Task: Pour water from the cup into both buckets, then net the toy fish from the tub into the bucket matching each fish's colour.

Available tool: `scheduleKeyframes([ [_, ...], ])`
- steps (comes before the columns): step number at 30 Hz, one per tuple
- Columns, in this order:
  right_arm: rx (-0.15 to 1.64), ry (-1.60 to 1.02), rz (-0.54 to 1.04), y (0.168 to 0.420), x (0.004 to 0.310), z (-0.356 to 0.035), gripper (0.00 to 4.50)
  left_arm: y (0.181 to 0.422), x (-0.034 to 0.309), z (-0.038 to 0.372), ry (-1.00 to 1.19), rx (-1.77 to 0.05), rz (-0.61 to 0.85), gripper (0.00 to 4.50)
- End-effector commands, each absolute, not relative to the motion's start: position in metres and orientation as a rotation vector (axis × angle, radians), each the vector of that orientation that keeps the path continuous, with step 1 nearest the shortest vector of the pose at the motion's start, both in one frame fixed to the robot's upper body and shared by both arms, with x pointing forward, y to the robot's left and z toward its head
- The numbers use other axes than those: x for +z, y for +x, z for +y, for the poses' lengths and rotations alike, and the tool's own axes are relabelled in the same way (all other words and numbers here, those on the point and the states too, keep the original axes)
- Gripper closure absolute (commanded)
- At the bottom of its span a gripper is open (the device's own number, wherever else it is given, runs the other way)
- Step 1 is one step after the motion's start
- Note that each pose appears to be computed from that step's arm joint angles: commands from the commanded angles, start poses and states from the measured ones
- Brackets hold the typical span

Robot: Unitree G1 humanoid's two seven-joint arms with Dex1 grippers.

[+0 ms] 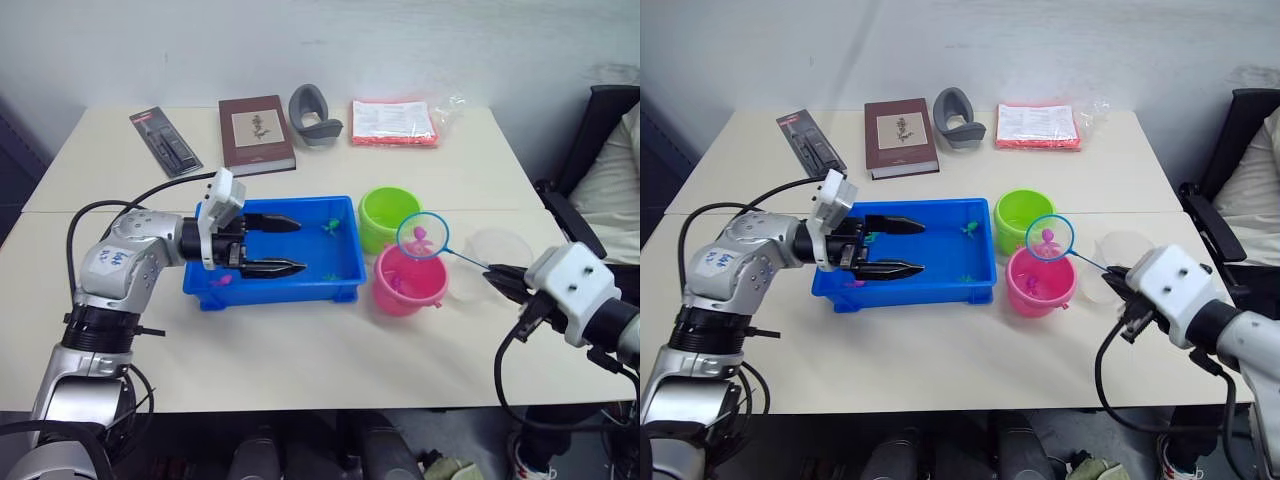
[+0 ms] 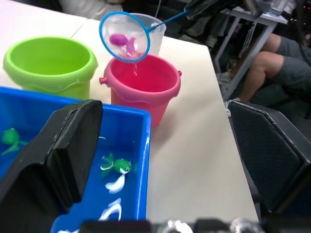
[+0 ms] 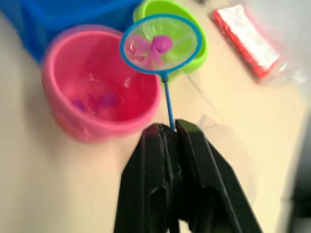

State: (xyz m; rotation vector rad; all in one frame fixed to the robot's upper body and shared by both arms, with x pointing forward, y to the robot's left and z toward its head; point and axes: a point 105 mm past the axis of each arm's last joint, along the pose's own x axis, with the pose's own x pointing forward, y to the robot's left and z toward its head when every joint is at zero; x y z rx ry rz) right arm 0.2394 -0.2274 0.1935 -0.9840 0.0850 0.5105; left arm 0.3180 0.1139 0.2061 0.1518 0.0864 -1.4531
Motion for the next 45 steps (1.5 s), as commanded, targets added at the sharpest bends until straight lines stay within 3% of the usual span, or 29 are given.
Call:
scheduleKeyframes([
  [1, 0.518, -1.422, -0.091, 0.237, 0.198, -0.222, 4.50, 0.319, 0.216, 0.112, 0.173, -1.484, 0.050, 0.03],
  [4, 0.611, -1.669, -0.211, 0.229, 0.188, -0.211, 4.50, 0.321, 0.216, 0.112, 0.178, -1.485, 0.048, 0.03],
  [7, 0.460, -1.798, -0.320, 0.232, 0.211, -0.228, 4.50, 0.323, 0.217, 0.114, 0.183, -1.478, 0.046, 0.03],
  [10, 0.496, -1.872, -0.335, 0.230, 0.206, -0.229, 4.50, 0.323, 0.217, 0.117, 0.188, -1.467, 0.047, 0.03],
  [17, 0.547, -1.624, -0.399, 0.237, 0.212, -0.222, 4.50, 0.323, 0.209, 0.127, 0.210, -1.411, 0.077, 0.03],
  [21, 0.704, -1.085, -0.333, 0.273, 0.214, -0.173, 4.50, 0.318, 0.189, 0.166, 0.205, -1.250, 0.168, 0.03],
  [28, 0.990, -0.828, -0.103, 0.319, 0.191, -0.099, 4.50, 0.285, 0.166, 0.232, 0.200, -0.961, 0.280, 0.03],
  [32, 1.093, -0.794, -0.047, 0.339, 0.186, -0.044, 4.50, 0.253, 0.166, 0.266, 0.206, -0.788, 0.324, 0.03],
  [36, 1.127, -0.940, -0.066, 0.356, 0.180, -0.004, 4.50, 0.227, 0.168, 0.283, 0.181, -0.682, 0.353, 0.03],
  [45, 1.188, -1.064, -0.106, 0.372, 0.162, 0.043, 4.50, 0.198, 0.179, 0.301, 0.140, -0.550, 0.352, 0.03],
])
